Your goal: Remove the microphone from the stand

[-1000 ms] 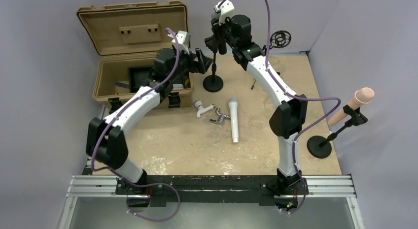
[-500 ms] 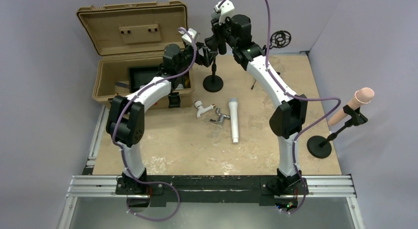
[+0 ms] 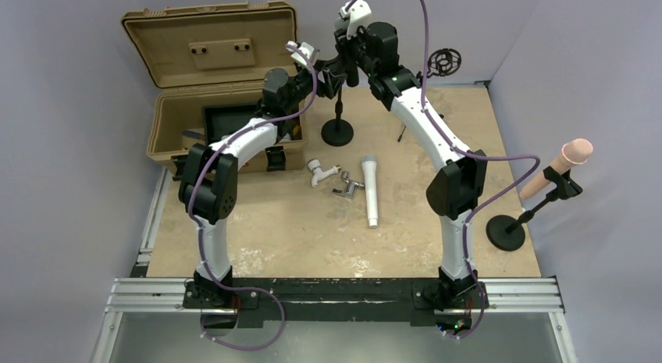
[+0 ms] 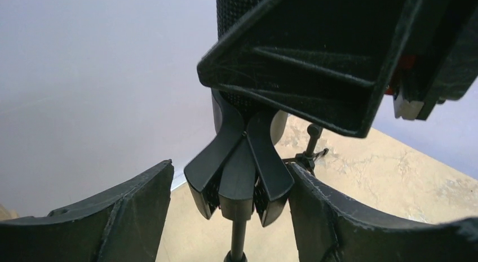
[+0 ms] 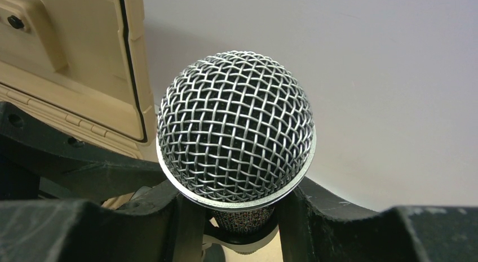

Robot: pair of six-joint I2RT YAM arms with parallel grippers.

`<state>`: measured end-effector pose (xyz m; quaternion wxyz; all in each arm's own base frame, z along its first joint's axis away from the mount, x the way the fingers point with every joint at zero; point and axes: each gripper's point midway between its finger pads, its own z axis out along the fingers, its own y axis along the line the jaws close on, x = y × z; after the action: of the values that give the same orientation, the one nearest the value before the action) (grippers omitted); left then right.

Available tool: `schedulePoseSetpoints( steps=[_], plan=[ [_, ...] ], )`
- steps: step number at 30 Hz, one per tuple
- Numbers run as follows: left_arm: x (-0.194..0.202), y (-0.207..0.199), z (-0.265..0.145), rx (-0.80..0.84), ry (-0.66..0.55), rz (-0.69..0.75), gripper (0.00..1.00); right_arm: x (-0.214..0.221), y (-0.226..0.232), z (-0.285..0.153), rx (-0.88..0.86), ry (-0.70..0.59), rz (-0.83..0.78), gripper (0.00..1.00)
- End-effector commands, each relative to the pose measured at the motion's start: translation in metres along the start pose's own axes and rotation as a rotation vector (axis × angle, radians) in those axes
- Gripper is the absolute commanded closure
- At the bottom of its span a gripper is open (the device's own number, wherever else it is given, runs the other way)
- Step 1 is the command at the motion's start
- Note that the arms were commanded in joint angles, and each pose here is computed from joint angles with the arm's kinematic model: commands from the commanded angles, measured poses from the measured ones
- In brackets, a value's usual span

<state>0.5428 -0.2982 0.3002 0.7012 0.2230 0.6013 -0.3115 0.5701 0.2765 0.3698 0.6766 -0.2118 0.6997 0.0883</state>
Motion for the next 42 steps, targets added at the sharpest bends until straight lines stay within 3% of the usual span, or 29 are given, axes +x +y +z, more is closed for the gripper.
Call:
schedulePoseSetpoints(
  steps=[1,7,10,14,21,23,25,27,34,39,42],
  plan=[
    [-0.039,0.001,0.011,-0.001,-0.119,0.057,0.31,-0.048,0.001,-0.010,-0.014,-0.109,0.062,1.00],
    [-0.037,0.002,0.013,-0.003,-0.116,0.044,0.36,-0.046,0.001,-0.009,-0.015,-0.105,0.062,1.00],
    [-0.036,0.001,0.015,-0.003,-0.114,0.043,0.26,-0.047,0.001,-0.008,-0.016,-0.106,0.062,1.00],
    [-0.035,0.001,0.016,-0.006,-0.112,0.045,0.25,-0.048,0.001,-0.009,-0.015,-0.105,0.062,1.00],
    [-0.039,0.000,0.017,-0.007,-0.119,0.034,0.44,-0.043,0.002,-0.008,-0.012,-0.091,0.063,1.00],
    [-0.040,-0.002,0.017,0.006,-0.118,0.035,0.58,-0.042,0.000,-0.008,-0.006,-0.089,0.062,1.00],
    [-0.040,-0.003,0.016,0.008,-0.119,0.035,0.84,-0.040,0.000,-0.007,0.001,-0.086,0.060,1.00],
    [-0.040,-0.004,0.013,0.008,-0.127,0.035,0.98,-0.041,-0.003,-0.008,0.014,-0.088,0.057,1.00],
    [-0.028,-0.009,0.004,0.019,-0.109,0.010,1.00,-0.064,-0.016,-0.014,0.078,-0.145,0.095,1.00],
    [-0.020,-0.012,-0.003,0.020,-0.094,0.011,1.00,-0.088,-0.070,-0.030,0.321,-0.206,0.188,1.00],
    [-0.019,-0.014,-0.007,0.031,-0.085,0.020,1.00,-0.104,-0.092,-0.038,0.336,-0.258,0.226,1.00]
  ],
)
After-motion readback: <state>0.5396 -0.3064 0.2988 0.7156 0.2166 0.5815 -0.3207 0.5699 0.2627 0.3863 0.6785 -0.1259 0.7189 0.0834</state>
